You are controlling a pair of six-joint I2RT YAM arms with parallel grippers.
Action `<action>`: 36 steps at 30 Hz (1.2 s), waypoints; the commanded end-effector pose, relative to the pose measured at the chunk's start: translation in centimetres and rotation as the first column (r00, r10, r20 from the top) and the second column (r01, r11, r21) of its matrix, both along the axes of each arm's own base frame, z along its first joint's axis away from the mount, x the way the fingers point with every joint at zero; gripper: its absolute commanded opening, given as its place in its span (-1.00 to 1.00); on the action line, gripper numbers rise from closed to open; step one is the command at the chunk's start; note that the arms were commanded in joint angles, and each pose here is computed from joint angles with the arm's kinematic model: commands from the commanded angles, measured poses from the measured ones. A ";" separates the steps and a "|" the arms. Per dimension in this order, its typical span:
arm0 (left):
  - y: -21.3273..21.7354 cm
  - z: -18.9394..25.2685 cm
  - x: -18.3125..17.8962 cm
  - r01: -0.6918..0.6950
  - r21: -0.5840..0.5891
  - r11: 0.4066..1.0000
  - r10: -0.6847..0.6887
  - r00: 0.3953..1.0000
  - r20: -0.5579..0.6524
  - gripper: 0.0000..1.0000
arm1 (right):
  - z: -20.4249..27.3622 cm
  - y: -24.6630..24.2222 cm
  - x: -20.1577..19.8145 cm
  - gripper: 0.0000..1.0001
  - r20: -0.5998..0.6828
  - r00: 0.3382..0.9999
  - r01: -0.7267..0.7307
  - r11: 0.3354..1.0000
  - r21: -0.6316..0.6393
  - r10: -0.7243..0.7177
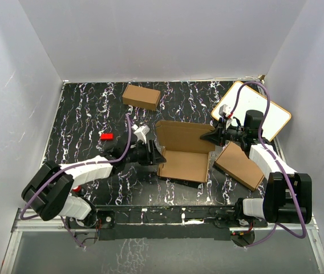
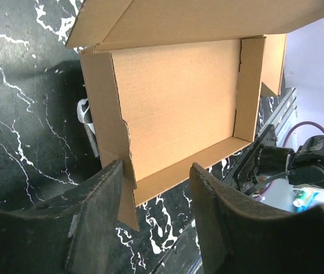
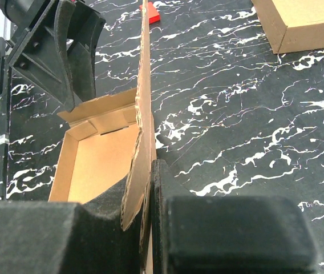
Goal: Fold the paper box
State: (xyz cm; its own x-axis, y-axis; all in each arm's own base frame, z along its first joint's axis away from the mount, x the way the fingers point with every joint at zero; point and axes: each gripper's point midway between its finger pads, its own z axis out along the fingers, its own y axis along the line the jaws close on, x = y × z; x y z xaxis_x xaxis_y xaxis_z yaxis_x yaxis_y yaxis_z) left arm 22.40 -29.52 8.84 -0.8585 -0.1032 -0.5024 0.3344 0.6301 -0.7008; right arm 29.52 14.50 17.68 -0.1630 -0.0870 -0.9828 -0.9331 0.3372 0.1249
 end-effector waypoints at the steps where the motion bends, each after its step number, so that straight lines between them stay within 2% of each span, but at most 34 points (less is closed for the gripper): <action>1: 0.2 0.8 0.1 -0.033 -0.112 0.993 0.029 0.999 -0.037 0.00 | 0.9 0.1 0.4 -0.85 0.082 0.996 -0.022 1.000 -0.009 0.022; 7: 1.4 1.3 0.8 -0.104 -0.223 0.969 0.087 0.993 -0.085 0.03 | 0.8 0.1 0.4 -0.85 0.084 0.996 -0.022 1.000 -0.012 0.023; 11: 2.2 3.1 1.2 -0.139 -0.308 0.941 0.122 0.990 -0.072 0.03 | 0.8 0.1 0.5 -0.84 0.085 0.996 -0.019 1.000 -0.015 0.020; 16: 5.0 2.7 2.3 -0.255 -0.289 0.923 0.242 0.967 -0.081 0.02 | 0.7 0.1 0.5 -0.85 0.084 0.996 -0.018 1.000 -0.016 0.019; 17: 5.7 2.3 2.5 -0.286 -0.267 0.920 0.272 0.958 -0.087 -0.02 | 0.8 0.1 0.5 -0.85 0.084 0.996 -0.018 1.000 -0.015 0.020; 19: 7.0 1.1 2.7 -0.335 -0.213 0.918 0.321 0.942 -0.099 -0.21 | 0.8 0.1 0.5 -0.85 0.084 0.996 -0.019 1.000 -0.015 0.020; 22: 8.0 -0.7 2.7 -0.364 -0.127 0.923 0.352 0.930 -0.110 -0.54 | 0.8 0.1 0.5 -0.85 0.083 0.996 -0.022 1.000 -0.014 0.023; 24: 8.3 -1.7 2.6 -0.362 -0.088 0.928 0.353 0.929 -0.110 -0.67 | 0.8 0.1 0.5 -0.85 0.083 0.996 -0.022 1.000 -0.014 0.023; 29: 7.5 -3.0 3.0 -0.305 -0.058 0.951 0.296 0.948 -0.120 -0.82 | 0.8 0.1 0.5 -0.85 0.082 0.996 -0.022 1.000 -0.013 0.023; 36: 4.8 -4.6 2.9 -0.194 -0.087 0.977 0.175 0.966 -0.190 -0.85 | 0.7 0.2 0.4 -0.85 0.080 0.996 -0.025 1.000 -0.012 0.026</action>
State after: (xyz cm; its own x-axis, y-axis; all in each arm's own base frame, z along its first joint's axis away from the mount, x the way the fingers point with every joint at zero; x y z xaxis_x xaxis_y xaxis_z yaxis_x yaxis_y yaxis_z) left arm 24.77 -22.60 2.77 -0.8775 -0.3766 -0.2971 -0.0152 0.6409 -0.7675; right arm 29.54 14.40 17.32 -0.1639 -0.0980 -0.9816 -0.9310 0.3444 0.1211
